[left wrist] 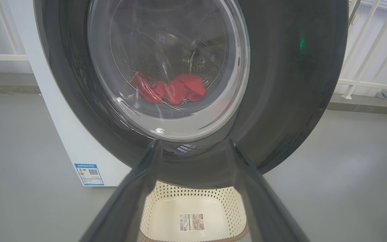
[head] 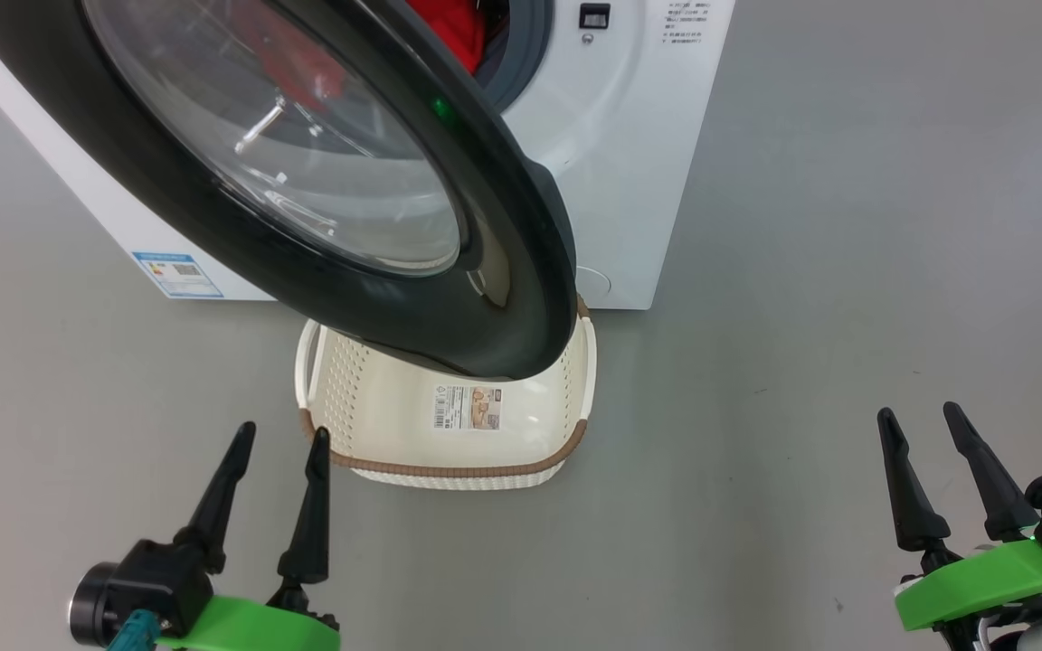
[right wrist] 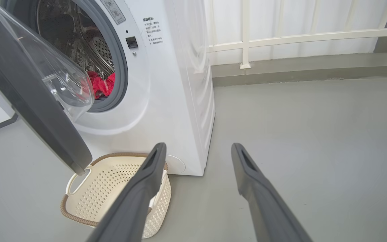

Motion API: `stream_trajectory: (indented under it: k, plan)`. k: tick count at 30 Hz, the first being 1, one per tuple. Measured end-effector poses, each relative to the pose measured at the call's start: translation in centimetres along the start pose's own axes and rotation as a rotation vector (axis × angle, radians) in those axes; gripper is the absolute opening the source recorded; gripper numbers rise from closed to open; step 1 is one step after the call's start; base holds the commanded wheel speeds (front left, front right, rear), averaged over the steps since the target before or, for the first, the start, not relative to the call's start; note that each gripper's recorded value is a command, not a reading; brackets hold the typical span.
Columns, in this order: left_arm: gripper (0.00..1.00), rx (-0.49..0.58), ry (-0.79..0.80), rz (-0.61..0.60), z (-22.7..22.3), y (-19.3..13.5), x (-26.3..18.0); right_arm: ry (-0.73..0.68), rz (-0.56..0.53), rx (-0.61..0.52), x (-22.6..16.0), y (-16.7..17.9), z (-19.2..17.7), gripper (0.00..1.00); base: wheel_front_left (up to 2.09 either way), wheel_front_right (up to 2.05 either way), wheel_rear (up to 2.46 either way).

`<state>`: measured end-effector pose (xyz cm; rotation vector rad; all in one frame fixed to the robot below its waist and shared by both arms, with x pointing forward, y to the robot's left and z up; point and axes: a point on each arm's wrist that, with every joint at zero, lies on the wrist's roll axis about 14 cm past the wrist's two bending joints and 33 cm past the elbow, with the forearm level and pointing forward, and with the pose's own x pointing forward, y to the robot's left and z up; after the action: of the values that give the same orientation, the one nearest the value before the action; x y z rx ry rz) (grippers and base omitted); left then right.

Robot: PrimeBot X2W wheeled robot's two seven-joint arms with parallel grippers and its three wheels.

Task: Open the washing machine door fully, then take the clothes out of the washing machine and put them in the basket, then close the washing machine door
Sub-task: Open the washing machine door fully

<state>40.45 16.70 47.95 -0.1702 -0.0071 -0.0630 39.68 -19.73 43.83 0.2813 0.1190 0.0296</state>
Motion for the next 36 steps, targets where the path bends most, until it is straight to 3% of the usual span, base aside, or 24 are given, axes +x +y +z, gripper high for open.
stream_trajectory:
  k: [15,20,21,22,23,36]
  plan:
    - [1.00,-0.001,0.008,0.000,-0.2,-0.1,-0.6,-0.014,0.002,0.001,-0.2,0.4,0.3,1.00,0.00,0.00,0.00]
    - [1.00,0.000,0.012,0.000,-0.3,-0.1,-0.6,-0.025,0.013,0.050,0.1,1.2,0.4,1.00,0.00,0.00,0.00]
    - [1.00,0.000,0.013,0.000,-0.4,-0.1,-0.6,-0.026,0.019,0.061,0.3,1.5,0.4,0.47,0.00,0.00,0.00]
    - [1.00,0.000,0.014,0.004,-0.4,-0.1,-0.6,-0.029,0.029,0.075,0.5,1.9,0.5,0.29,0.00,0.00,0.00]
    - [1.00,0.000,0.015,0.006,-0.4,0.0,-0.6,-0.036,0.045,0.089,0.9,2.5,0.7,0.00,0.00,0.00,0.00]
    - [1.00,-0.027,0.031,0.046,-0.9,0.7,-1.4,-0.132,0.343,0.293,7.3,12.5,5.5,0.00,0.00,0.00,0.00]
